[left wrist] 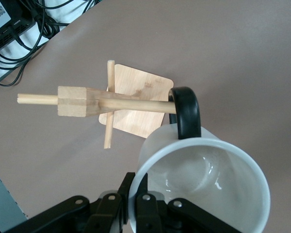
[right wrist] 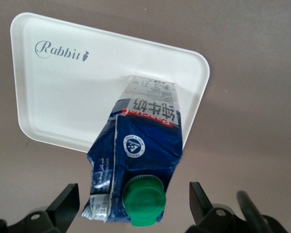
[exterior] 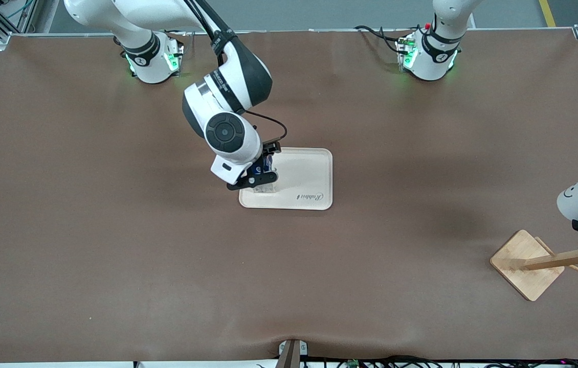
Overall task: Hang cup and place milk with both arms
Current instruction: 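Hang the mug on the stand peg while the right gripper grasps the carton, then carry the milk carton off the tray with the right gripper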
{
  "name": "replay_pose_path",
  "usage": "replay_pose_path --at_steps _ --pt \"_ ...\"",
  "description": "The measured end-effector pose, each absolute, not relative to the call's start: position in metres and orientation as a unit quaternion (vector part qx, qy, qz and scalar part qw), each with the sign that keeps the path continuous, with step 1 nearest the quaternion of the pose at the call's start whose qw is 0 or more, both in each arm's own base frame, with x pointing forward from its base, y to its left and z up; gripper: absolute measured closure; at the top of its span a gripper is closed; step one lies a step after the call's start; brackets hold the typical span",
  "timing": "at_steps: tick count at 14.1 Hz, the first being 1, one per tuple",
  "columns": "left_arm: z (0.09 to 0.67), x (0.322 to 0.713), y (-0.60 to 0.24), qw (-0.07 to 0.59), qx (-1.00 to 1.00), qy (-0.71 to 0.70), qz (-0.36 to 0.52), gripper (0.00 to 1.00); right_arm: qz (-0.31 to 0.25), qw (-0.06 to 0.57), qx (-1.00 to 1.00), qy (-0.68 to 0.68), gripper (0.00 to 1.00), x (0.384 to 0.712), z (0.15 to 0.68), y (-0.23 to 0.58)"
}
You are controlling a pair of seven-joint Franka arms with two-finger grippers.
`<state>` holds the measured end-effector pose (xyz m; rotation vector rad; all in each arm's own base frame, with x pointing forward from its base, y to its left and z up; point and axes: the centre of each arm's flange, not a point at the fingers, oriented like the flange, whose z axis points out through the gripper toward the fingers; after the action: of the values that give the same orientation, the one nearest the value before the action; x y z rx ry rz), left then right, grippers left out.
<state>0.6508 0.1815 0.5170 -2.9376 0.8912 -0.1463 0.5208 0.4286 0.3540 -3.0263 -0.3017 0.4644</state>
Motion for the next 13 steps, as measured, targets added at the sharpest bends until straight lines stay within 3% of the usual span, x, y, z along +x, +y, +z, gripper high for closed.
replay_pose_path --at_steps 3,4,6,7,8,13 --pt "0.51 0.655 0.197 0.036 -0.957 0.283 -0.054 0.93 0.135 0.037 -0.985 -0.098 0.0 0.518 0.352 0.44" --pt "0.508 0.656 0.202 0.035 -0.958 0.281 -0.056 0.93 0.131 0.038 -0.986 -0.094 0.07 0.519 0.353 0.441" --pt "0.502 0.658 0.207 0.031 -0.959 0.278 -0.055 0.93 0.133 0.036 -0.986 -0.09 0.29 0.519 0.352 0.439" --pt "0.5 0.659 0.207 0.03 -0.959 0.275 -0.055 0.87 0.136 0.034 -0.986 -0.09 0.42 0.519 0.35 0.437" --pt "0.499 0.66 0.208 0.029 -0.961 0.271 -0.055 0.78 0.136 0.031 -0.986 -0.09 0.48 0.519 0.349 0.437" --pt "0.513 0.663 0.196 0.027 -0.974 0.216 -0.068 0.29 0.134 0.018 -0.987 -0.084 0.48 0.52 0.351 0.433"
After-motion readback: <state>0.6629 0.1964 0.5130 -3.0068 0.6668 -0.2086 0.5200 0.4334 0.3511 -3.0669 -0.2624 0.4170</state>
